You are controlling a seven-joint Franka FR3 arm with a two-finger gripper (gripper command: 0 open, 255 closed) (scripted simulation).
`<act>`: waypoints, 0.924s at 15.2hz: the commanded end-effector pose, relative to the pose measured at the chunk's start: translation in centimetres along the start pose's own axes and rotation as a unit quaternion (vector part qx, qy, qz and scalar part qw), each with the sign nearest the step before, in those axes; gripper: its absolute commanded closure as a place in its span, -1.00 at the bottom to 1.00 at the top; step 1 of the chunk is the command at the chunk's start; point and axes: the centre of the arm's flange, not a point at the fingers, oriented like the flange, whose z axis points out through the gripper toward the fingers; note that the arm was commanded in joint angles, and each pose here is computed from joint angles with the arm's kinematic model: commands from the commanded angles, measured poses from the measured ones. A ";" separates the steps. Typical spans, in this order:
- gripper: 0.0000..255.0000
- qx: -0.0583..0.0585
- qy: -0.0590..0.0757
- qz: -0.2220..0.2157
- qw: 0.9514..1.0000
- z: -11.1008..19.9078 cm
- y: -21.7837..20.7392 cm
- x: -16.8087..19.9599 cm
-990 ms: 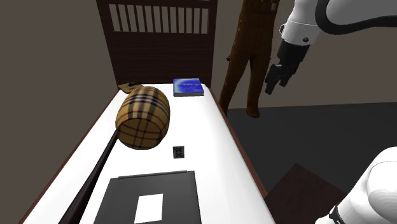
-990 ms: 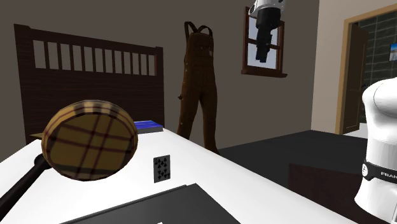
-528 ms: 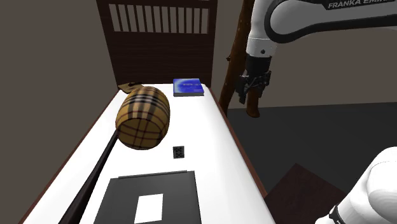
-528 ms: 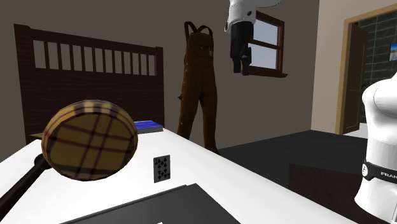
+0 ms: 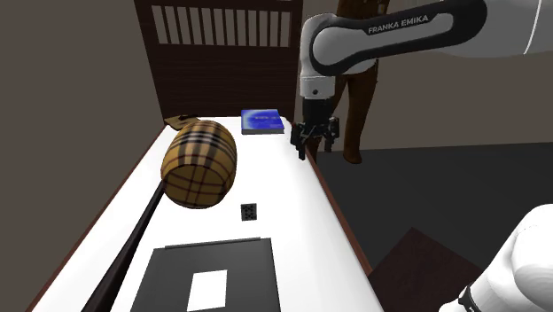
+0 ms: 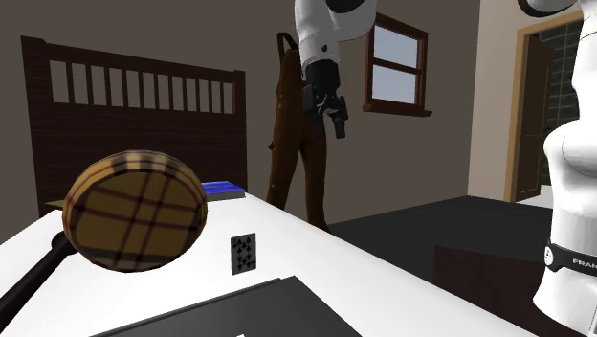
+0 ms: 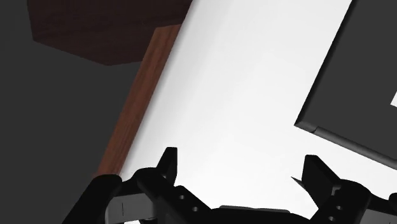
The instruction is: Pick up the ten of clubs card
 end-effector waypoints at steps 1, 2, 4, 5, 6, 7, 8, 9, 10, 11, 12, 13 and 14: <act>-1.00 0.008 -0.024 0.011 1.000 1.7 -1.5 2.6; -1.00 0.012 -0.035 0.016 0.999 2.4 -2.2 3.6; -1.00 0.020 -0.058 0.026 0.998 4.0 -3.6 5.7; -1.00 0.024 -0.070 0.032 0.997 4.8 -4.3 6.8; -1.00 0.028 -0.082 0.037 0.996 5.7 -5.0 7.8; -1.00 0.031 -0.093 0.042 0.994 6.5 -5.7 8.8; -1.00 0.035 -0.105 0.047 0.993 7.4 -6.3 9.8; -1.00 0.039 -0.116 0.052 0.991 8.3 -7.0 10.8; -1.00 0.043 -0.128 0.057 0.989 9.2 -7.7 11.7; -1.00 0.047 -0.139 0.062 0.987 10.1 -8.4 12.7; -1.00 0.051 -0.150 0.067 0.985 11.1 -9.0 13.6; -1.00 0.055 -0.162 0.072 0.983 12.0 -9.7 14.5; -1.00 0.058 -0.173 0.078 0.980 13.0 -10.3 15.5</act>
